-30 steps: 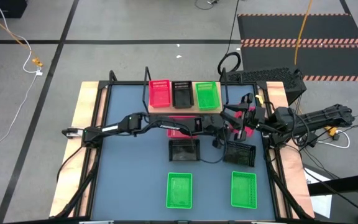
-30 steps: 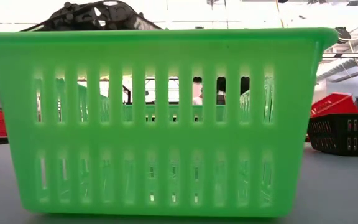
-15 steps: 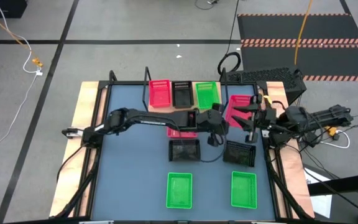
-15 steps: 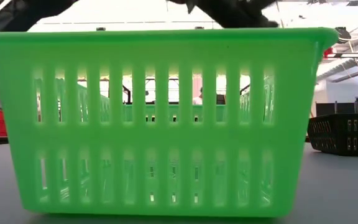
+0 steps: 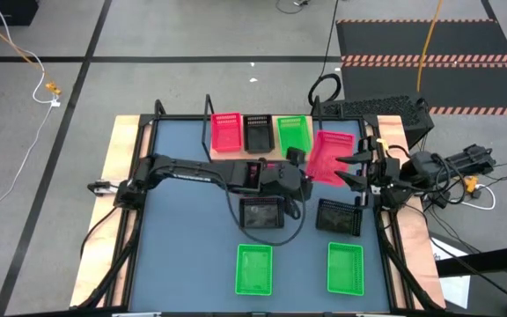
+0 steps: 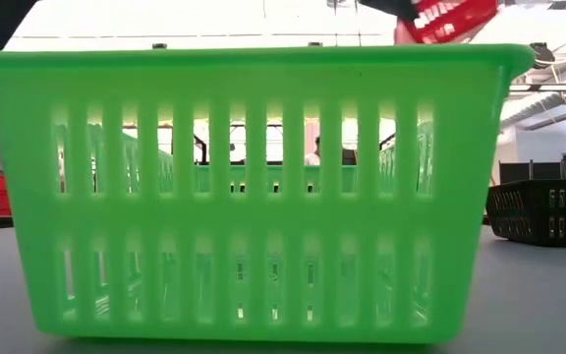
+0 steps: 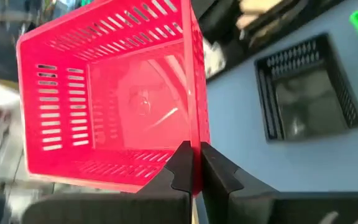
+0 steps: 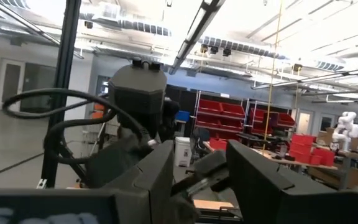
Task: Stack baskets on shelf by color
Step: Stack the right red basket on the red basket on the shelf
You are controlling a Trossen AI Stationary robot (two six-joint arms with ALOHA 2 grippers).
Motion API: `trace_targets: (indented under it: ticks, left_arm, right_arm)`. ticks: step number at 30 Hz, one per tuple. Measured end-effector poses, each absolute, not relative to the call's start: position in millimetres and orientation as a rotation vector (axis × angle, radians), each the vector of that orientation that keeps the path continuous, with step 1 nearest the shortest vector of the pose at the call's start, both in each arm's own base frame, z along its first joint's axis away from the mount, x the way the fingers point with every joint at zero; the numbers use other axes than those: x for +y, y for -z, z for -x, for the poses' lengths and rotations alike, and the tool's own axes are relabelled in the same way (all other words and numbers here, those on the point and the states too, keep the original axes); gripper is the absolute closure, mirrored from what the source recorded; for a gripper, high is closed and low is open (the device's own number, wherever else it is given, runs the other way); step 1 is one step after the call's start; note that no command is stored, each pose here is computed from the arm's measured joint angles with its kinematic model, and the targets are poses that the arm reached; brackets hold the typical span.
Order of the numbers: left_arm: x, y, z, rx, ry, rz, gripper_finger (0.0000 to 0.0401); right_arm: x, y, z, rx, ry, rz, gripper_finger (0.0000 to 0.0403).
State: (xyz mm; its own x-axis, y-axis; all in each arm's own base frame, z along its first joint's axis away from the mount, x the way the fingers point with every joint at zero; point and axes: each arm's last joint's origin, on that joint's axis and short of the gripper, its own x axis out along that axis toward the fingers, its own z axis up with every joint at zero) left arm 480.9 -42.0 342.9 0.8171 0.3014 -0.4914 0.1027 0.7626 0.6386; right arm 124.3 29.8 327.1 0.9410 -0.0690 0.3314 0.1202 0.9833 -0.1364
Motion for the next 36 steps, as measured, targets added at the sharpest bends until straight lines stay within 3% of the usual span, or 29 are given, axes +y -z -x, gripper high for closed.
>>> trace_targets:
  ticks: [14, 24, 36]
  left_arm:
    - [-21, -337, -419, 1.144, -0.329, -0.625, 0.0392]
    - [14, -351, -370, 1.197, -0.488, -0.49, 0.0391]
    - [97, -288, -287, 1.223, -0.547, -0.462, 0.0394]
  right_arm:
    - [30, -327, -124, -0.325, 0.099, 0.159, 0.0261]
    - [30, -326, -124, -0.322, 0.096, 0.154, 0.0261]
    - [30, -327, -124, -0.327, 0.099, 0.157, 0.0261]
